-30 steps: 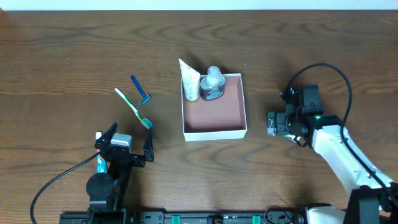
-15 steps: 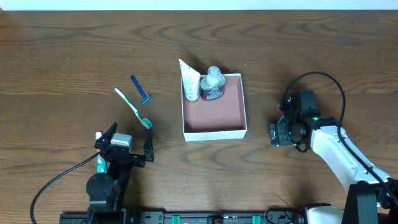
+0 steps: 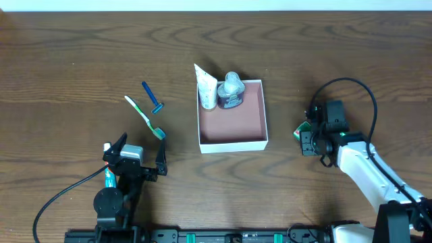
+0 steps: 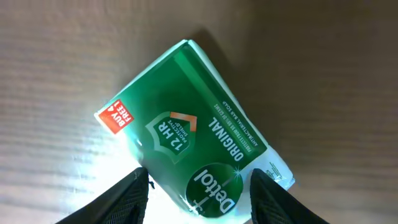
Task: Pack container
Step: 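Lower the right gripper over the green Dettol soap bar to grasp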
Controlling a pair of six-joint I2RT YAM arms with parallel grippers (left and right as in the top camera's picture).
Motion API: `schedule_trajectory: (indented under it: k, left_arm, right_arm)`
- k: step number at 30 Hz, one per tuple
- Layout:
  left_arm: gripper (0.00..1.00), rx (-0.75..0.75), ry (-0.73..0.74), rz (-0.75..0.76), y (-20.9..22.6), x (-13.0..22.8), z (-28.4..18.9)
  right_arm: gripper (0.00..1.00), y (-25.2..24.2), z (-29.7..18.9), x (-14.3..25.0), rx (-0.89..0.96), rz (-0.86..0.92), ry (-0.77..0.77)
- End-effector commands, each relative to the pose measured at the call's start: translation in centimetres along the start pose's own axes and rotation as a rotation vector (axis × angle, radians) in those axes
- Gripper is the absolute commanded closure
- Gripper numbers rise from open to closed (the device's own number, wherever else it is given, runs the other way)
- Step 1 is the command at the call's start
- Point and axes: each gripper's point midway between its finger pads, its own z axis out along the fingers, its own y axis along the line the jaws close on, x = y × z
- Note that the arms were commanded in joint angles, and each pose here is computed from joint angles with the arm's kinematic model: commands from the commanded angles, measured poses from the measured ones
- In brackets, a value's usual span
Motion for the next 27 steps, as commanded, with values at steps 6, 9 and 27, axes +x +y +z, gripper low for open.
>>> schedule_trajectory:
  k: [6,9,27]
  left_arm:
    - [0.02,0.009,0.05,-0.001,-0.1,1.7,0.1]
    - [0.02,0.009,0.05,-0.001,-0.1,1.7,0.1]
    - [0.02,0.009,0.051,-0.001,-0.1,1.7,0.1]
  right_arm:
    - [0.37,1.8,2.4,2.0,-0.116,0.0,0.0]
    - [0.36,1.8,2.4,1.1,-0.117,-0.008,-0.038]
    - [0.05,2.6,1.0,-5.0,-0.136,-0.246,-0.275]
